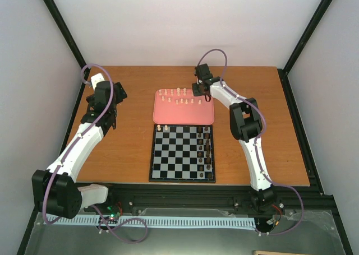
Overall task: Set up the chess pieces on the board
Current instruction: Pick up the chess piece from the storage box, then place the chess piece on the chessboard.
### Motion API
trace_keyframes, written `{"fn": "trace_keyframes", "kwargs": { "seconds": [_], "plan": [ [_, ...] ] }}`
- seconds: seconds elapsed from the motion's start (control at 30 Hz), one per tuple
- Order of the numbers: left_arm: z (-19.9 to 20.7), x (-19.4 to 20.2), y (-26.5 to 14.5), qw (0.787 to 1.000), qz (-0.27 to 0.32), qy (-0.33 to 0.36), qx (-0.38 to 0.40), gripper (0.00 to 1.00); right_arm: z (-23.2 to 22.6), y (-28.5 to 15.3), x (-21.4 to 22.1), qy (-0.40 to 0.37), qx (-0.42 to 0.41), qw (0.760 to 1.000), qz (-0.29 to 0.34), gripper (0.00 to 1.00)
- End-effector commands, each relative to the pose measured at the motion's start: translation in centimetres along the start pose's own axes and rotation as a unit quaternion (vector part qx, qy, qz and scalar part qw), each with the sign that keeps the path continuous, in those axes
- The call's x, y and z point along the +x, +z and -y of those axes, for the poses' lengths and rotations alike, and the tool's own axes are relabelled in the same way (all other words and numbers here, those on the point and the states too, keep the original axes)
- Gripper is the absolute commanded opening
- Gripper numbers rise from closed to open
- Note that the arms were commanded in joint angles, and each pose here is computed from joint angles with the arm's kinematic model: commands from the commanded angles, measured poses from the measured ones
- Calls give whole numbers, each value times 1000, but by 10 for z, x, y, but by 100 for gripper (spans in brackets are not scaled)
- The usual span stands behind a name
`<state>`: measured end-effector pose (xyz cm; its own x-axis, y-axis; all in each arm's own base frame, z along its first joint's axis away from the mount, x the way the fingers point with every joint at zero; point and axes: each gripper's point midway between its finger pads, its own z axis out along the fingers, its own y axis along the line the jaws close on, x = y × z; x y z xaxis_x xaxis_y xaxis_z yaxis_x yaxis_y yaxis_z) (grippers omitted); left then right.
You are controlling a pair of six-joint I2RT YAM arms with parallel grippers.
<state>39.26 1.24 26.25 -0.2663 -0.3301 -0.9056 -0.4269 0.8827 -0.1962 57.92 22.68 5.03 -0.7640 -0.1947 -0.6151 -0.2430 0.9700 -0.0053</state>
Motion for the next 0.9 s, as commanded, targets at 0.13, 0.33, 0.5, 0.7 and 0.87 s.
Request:
{"fn": "trace_keyframes", "kwargs": {
  "seconds": [0.13, 0.33, 0.5, 0.7, 0.87],
  "plan": [
    [5, -19, -4, 1000, 24, -10, 3, 100, 6, 1, -2, 5, 0, 1000, -2, 6],
    [4, -19, -4, 1000, 23, -8, 2, 100, 2, -28, -18, 4, -19, 999, 32, 3],
    [5, -20, -4, 1000, 24, -9, 4, 100, -7, -88, -39, -1, -28, 995, 92, 3],
    [5, -19, -4, 1000, 21, -8, 5, 100, -43, -151, -36, -31, -53, 989, 132, 3],
    [4, -21, -7, 1000, 24, -10, 6, 100, -104, -187, -6, -67, -92, 984, 137, 3]
  ]
}}
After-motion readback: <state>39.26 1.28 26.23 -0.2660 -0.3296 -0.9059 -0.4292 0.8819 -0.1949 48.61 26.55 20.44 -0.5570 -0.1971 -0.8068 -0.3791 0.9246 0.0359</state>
